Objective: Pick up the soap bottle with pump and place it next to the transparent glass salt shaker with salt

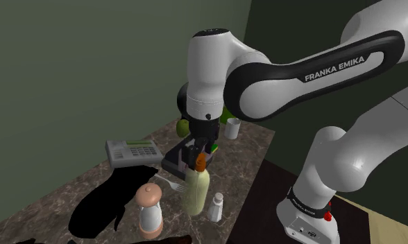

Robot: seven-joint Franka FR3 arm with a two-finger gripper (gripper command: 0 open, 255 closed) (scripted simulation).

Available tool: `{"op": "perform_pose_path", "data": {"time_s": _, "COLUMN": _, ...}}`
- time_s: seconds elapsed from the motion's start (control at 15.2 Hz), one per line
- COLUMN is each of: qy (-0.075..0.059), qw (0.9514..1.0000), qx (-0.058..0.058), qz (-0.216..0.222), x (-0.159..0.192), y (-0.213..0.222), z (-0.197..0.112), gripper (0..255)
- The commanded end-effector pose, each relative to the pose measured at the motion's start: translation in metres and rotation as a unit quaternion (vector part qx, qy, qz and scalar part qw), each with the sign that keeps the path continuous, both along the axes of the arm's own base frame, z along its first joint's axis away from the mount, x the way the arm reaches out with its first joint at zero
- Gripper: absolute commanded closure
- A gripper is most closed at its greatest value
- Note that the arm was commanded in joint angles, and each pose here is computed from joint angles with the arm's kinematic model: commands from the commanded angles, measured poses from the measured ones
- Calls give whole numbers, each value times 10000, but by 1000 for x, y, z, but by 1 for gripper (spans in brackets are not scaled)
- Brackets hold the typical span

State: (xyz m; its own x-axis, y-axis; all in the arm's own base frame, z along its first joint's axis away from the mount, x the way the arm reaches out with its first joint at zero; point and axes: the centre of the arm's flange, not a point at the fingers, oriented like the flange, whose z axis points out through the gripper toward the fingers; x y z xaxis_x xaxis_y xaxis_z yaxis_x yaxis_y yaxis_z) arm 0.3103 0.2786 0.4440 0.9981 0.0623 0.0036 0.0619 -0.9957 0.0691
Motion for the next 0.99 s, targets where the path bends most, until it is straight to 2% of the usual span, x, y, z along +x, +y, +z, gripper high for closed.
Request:
{"op": "perform_pose_path", "data": {"time_s": 0.0, "qy": -1, "qw": 10000, "qx": 1, "qz": 0, "x": 0, "y": 0, "z": 0, "gripper": 0}}
{"op": "perform_pose_path", "data": {"time_s": 0.26, "qy": -1, "qw": 10000, "qx": 1, "qz": 0, "x": 0, "y": 0, "z": 0, "gripper": 0}}
{"op": "perform_pose_path", "data": {"time_s": 0.53, "qy": -1, "qw": 10000, "qx": 1, "qz": 0, "x": 0, "y": 3, "z": 50, "gripper": 0}}
{"op": "perform_pose_path", "data": {"time_s": 0.92, "qy": -1, "qw": 10000, "qx": 1, "qz": 0, "x": 0, "y": 3, "z": 50, "gripper": 0}}
